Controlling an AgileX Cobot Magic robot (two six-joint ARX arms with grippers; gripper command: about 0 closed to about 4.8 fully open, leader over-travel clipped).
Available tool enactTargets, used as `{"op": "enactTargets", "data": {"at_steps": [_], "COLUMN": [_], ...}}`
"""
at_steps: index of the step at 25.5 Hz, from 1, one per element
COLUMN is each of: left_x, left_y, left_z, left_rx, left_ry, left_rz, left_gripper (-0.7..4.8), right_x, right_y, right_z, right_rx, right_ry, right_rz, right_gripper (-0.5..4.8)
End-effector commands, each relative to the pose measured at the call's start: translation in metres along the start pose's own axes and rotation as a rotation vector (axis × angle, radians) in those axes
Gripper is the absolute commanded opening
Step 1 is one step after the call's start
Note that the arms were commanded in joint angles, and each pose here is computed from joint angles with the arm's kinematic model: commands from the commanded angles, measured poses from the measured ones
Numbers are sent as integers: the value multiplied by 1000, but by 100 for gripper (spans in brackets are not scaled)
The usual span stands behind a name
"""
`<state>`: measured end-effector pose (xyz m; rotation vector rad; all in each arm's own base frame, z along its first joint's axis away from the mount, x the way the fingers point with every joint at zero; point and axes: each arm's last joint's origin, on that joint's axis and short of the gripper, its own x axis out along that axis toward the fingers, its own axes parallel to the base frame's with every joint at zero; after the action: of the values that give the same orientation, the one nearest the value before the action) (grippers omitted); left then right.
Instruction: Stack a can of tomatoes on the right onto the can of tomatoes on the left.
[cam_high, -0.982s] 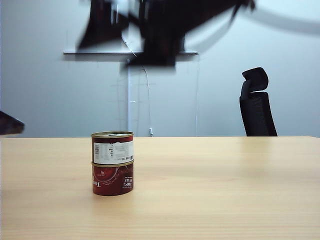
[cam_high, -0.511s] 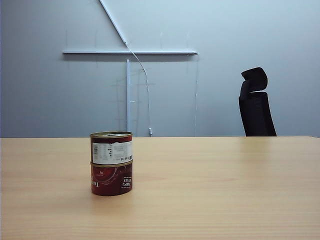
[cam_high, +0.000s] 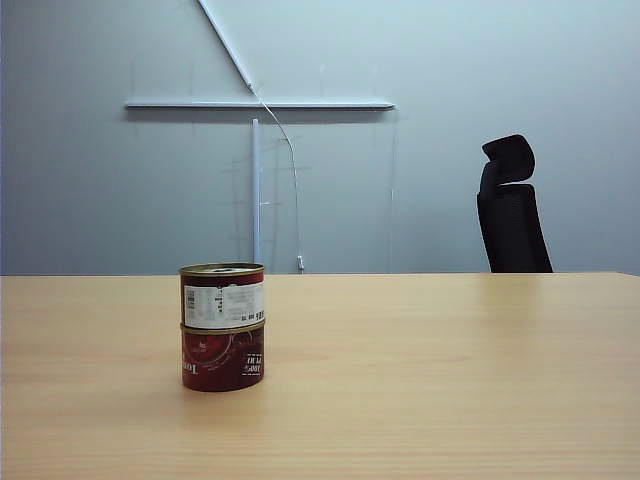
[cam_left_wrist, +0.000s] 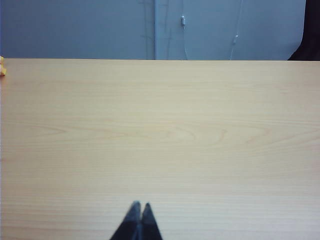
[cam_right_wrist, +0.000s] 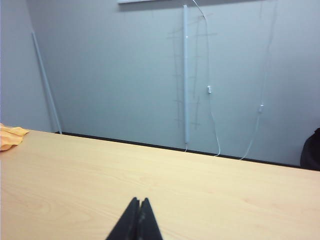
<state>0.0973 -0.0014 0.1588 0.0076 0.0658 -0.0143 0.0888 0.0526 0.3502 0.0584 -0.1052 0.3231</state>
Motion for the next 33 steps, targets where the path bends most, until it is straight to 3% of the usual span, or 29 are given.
{"op": "enactTargets", "data": {"at_steps": [1,14,20,25,28,33], "left_x": [0,0,0,0,0,0], "left_y": [0,0,0,0,0,0], "left_z": [2,2,2,2,2,2], "left_rx": [0,0,0,0,0,0], "left_ry": [-10,-10,-10,-10,-10,-10], "left_rz": [-5,-5,-5,-5,-5,-5], "left_gripper": [-4,-4,-4,-4,-4,-4], "right_x": [-7,-12,-14,-17,-9,-15], "right_y": [-2,-4,-5,-21,-40,-50], "right_z": [-7,-25,-24,-28,-56,-94], "right_rx": [-7,-63,-62,-48,-46,-60], "right_ry": [24,211,199,161,117,38], "right_rz": [-1,-1,-13,-85,-175,-246], "right_gripper": [-4,-4,-4,-5,-5,-5]}}
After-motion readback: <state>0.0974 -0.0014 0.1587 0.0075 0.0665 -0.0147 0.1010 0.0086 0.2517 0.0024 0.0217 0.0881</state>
